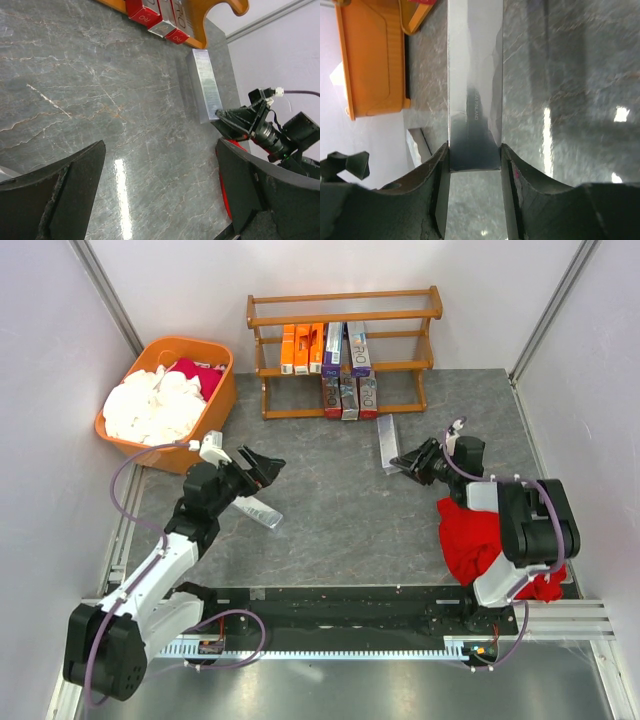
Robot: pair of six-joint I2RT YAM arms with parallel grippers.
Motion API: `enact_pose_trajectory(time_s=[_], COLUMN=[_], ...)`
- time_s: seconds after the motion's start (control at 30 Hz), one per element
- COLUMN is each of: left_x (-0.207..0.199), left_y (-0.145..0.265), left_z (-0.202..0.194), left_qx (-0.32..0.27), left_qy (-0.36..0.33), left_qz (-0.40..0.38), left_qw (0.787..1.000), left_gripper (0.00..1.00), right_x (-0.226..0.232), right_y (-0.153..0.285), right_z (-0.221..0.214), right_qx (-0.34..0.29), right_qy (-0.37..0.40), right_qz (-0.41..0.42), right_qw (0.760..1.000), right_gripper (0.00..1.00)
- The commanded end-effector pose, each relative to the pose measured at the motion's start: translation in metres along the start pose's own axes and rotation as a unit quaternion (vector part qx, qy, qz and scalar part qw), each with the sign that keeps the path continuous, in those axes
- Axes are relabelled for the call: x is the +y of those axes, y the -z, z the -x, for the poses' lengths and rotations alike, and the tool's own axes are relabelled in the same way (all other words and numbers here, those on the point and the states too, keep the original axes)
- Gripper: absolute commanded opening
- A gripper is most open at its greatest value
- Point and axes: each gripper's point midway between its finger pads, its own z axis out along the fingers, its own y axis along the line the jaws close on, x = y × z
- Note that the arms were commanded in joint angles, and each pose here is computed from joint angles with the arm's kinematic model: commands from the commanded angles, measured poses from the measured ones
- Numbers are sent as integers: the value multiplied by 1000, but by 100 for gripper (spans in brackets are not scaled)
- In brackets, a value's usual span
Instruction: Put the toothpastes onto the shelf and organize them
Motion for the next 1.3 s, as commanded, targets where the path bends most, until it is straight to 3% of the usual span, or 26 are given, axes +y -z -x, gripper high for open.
enact_pose_trajectory(time_s=[0.0,0.27,0.73,1.03,1.13,1.2,1.23,1.27], left_x=[-16,-17,-15,-14,-12,-11,-3,2], left_y=[-4,-6,-11,-13,-15,-16,-18,-18], left_z=[13,10,7,6,4,4,-1,-2], left_qx=[-10,-3,5,10,16,21,32,36], left_qy=[-19,-16,-15,-16,-18,-22,-21,-28], left_qz=[-29,-34,-32,-31,-26,-20,-3,9], left_qw=[999,999,999,999,999,999,999,999], left_gripper=[100,100,100,100,100,100,100,100], right_x=[25,20,-1,-27,-36,-39,-51,-43], right_y=[-13,-46,-138,-173,-168,-159,-147,-138], right_z=[38,88,168,170,159,151,164,169], right_qx=[-30,-72,-73,-35,-33,-36,-56,-65], right_qy=[26,5,-15,-46,-54,-55,-58,-51], right_qz=[55,58,45,37,21,10,-4,-4], right_qw=[998,996,996,998,998,998,997,997], right_gripper=[18,18,20,29,43,60,74,80])
